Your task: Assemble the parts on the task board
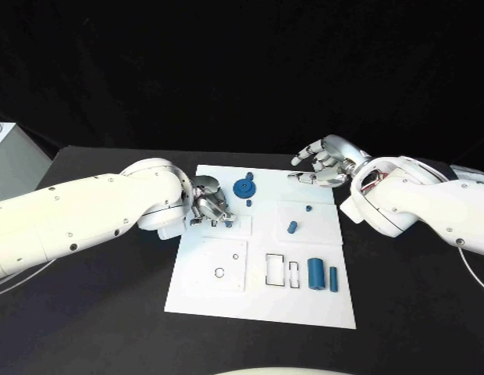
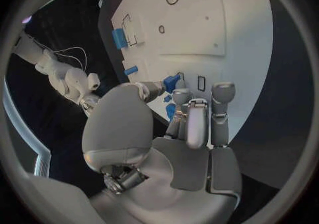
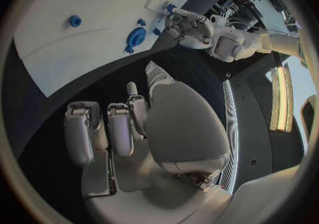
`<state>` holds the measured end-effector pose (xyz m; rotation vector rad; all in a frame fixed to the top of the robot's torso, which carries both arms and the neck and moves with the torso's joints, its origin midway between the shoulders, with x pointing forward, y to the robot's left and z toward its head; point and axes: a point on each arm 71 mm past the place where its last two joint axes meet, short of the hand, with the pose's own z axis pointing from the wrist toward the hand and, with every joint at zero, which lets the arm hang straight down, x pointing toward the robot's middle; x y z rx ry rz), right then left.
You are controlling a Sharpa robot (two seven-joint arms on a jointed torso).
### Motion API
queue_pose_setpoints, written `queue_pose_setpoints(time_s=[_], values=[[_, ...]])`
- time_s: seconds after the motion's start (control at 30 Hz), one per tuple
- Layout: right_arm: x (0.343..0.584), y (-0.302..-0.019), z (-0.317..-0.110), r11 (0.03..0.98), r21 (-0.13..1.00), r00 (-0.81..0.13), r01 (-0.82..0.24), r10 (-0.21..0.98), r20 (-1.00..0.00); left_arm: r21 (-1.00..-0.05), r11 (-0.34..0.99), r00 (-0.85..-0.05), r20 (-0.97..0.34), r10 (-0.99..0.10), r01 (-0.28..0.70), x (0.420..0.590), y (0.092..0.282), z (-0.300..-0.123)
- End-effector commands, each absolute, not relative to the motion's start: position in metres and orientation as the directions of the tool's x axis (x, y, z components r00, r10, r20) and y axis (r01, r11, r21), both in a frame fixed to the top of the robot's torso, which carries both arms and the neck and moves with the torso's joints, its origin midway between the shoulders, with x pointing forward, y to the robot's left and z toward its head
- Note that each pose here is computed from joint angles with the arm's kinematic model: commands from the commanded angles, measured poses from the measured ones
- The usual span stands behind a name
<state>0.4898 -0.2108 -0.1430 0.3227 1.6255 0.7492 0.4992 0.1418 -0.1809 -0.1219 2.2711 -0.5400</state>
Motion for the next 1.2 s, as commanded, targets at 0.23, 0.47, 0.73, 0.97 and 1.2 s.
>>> queue_pose_setpoints(time_s=[0.23,0.47,0.73,0.97,1.2], values=[[0.489,-0.209,-0.144,0.749,0.629,-0.22,-0.208,0.59,-0.777,-0.419,0.903,-0.679,-0.69,-0.25,0.092,0.497,0.139,-0.187],[0.489,-0.209,-0.145,0.749,0.629,-0.221,-0.207,0.59,-0.776,-0.42,0.902,-0.661,-0.706,-0.256,0.099,0.496,0.139,-0.189],[0.489,-0.209,-0.145,0.749,0.629,-0.222,-0.207,0.59,-0.776,-0.432,0.896,-0.643,-0.717,-0.271,0.104,0.492,0.141,-0.189],[0.488,-0.21,-0.145,0.75,0.629,-0.222,-0.205,0.59,-0.776,-0.471,0.876,-0.622,-0.719,-0.312,0.106,0.485,0.144,-0.189],[0.488,-0.211,-0.145,0.75,0.629,-0.22,-0.204,0.591,-0.776,-0.518,0.849,-0.593,-0.718,-0.365,0.104,0.482,0.149,-0.187]])
